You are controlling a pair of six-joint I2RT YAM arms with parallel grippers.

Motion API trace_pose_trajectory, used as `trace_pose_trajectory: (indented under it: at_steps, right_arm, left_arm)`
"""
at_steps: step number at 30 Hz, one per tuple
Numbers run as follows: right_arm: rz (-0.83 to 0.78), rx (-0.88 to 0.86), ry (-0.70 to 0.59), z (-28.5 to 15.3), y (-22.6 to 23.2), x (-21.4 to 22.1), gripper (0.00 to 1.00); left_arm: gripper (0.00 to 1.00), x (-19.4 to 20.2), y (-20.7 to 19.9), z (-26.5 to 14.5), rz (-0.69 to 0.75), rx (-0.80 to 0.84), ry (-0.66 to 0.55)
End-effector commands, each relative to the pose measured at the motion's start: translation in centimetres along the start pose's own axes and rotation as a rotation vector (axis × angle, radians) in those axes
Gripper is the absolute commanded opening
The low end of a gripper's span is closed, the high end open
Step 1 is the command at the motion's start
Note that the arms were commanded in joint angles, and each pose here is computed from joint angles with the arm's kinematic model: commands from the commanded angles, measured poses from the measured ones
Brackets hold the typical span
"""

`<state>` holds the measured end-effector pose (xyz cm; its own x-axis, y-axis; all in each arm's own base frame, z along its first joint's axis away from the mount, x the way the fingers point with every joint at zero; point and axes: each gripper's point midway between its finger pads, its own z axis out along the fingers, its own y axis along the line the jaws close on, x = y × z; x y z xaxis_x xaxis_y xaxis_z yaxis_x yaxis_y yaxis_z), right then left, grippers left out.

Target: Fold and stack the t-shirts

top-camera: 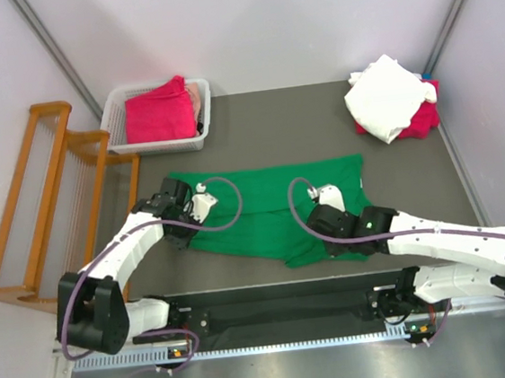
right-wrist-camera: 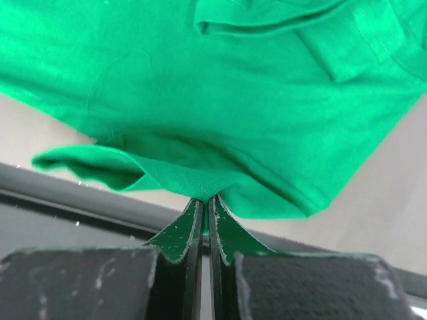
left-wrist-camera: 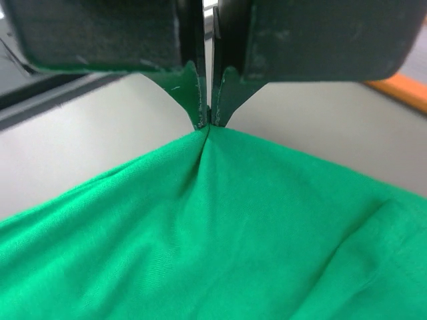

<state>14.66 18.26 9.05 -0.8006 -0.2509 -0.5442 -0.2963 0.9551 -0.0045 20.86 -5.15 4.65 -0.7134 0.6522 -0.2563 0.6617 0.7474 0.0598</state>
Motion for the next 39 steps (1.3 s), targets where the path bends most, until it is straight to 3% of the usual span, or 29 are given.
trace_pose_trajectory:
  at_steps: [1,9,13,17,24,34,39]
  right_arm:
    - [0.079,-0.027,-0.018,-2.9,-0.6,-0.2,0.00]
    - [0.184,-0.036,-0.071,-6.5,-1.8,-1.1,0.00]
    - [0.231,-0.029,-0.098,-7.4,-2.3,-1.8,0.00]
    - [0.247,0.007,-0.209,-8.5,-2.9,-4.8,0.00]
    - [0.269,0.102,-0.294,-6.7,-3.5,-9.8,0.00]
    - [0.490,0.212,-0.368,-2.6,-11.5,-15.3,0.00]
    - [0.538,0.225,-0.363,0.0,-13.2,-17.4,0.00]
  left_arm:
    - [0.00,-0.7,0.4,-3.6,-0.001,-0.039,-0.045]
    - [0.00,-1.7,0.3,-7.1,0.015,-0.022,-0.055]
    - [0.00,-1.4,0.1,-7.2,0.020,-0.011,-0.038]
    - [0.02,-1.9,0.8,-6.5,0.045,-0.031,-0.044]
    - [0.02,-5.1,3.5,-4.4,0.083,-0.049,-0.008]
    - [0.00,-10.2,11.2,-2.4,0.022,-0.057,-0.006]
    - [0.00,-10.9,12.6,-1.3,0.024,-0.077,0.018]
